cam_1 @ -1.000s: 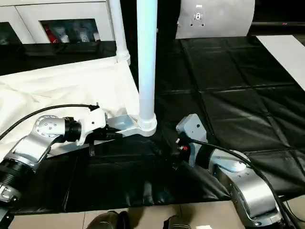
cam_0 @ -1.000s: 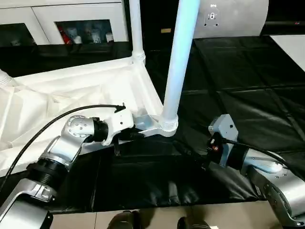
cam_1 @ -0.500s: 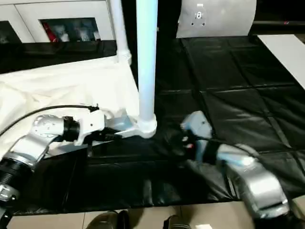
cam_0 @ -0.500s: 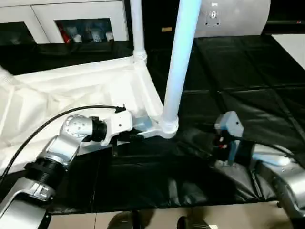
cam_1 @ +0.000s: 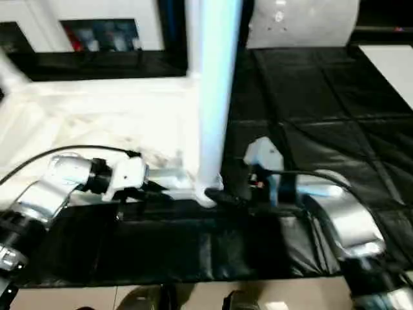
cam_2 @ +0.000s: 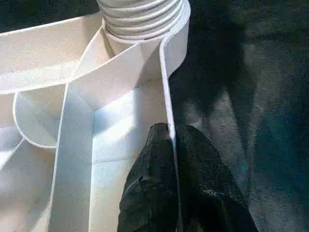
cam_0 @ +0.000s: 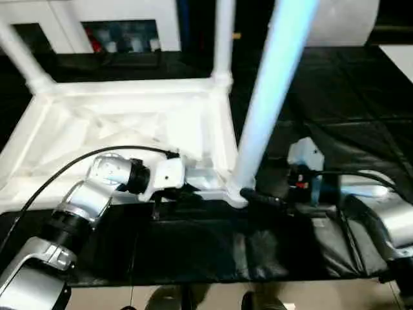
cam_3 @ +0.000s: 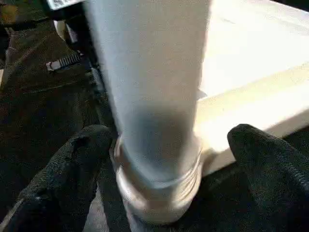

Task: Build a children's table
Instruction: Rotate leg to tighten

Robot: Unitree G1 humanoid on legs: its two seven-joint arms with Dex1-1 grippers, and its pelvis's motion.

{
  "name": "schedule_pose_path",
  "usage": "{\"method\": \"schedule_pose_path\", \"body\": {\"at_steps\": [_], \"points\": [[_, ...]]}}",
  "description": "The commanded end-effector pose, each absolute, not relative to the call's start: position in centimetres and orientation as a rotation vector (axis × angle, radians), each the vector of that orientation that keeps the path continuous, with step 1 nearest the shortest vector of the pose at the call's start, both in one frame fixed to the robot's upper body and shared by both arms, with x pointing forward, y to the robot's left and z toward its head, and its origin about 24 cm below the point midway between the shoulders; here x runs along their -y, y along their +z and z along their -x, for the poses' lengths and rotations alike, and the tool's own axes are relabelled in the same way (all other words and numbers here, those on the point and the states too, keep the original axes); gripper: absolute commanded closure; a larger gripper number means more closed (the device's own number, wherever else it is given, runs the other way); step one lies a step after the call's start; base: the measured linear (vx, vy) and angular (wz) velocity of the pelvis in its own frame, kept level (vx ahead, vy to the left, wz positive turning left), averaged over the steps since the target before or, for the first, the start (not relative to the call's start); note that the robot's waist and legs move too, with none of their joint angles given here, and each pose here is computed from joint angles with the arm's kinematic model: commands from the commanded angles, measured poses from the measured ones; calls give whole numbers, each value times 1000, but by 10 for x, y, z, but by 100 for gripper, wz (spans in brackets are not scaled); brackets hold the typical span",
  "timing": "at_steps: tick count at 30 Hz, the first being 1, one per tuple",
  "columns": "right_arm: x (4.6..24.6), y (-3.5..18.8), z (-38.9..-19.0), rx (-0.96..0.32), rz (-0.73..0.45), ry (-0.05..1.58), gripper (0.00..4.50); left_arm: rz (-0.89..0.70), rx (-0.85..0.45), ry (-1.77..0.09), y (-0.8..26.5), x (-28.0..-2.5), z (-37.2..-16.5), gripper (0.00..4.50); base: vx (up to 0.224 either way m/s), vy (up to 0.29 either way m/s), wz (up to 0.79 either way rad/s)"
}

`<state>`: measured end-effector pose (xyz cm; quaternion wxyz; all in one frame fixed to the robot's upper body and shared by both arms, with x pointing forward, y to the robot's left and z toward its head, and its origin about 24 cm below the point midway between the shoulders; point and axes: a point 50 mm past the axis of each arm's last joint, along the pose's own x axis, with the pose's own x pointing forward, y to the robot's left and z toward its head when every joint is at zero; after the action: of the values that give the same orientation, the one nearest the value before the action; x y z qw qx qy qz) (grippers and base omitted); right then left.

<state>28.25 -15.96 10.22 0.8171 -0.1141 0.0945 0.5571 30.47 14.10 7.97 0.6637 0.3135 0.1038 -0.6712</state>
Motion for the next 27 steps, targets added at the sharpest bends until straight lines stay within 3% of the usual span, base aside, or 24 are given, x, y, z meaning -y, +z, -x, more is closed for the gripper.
{"method": "schedule_pose_path", "body": {"at_steps": [1, 3, 17, 27], "points": [[153, 100, -289, -193, 283, 1202, 38, -773, -241, -1622, 75, -129, -297, 450, 0, 0, 0], [152, 99, -289, -196, 298, 1226, 73, -773, -240, -1622, 75, -128, -297, 450, 0, 0, 0], [151, 93, -292, -218, 344, 1307, 180, -779, -251, -1616, 74, -130, -298, 450, 0, 0, 0], [151, 87, -290, -248, 340, 1328, 197, -771, -258, -1606, 74, -131, -299, 450, 0, 0, 0]]}}
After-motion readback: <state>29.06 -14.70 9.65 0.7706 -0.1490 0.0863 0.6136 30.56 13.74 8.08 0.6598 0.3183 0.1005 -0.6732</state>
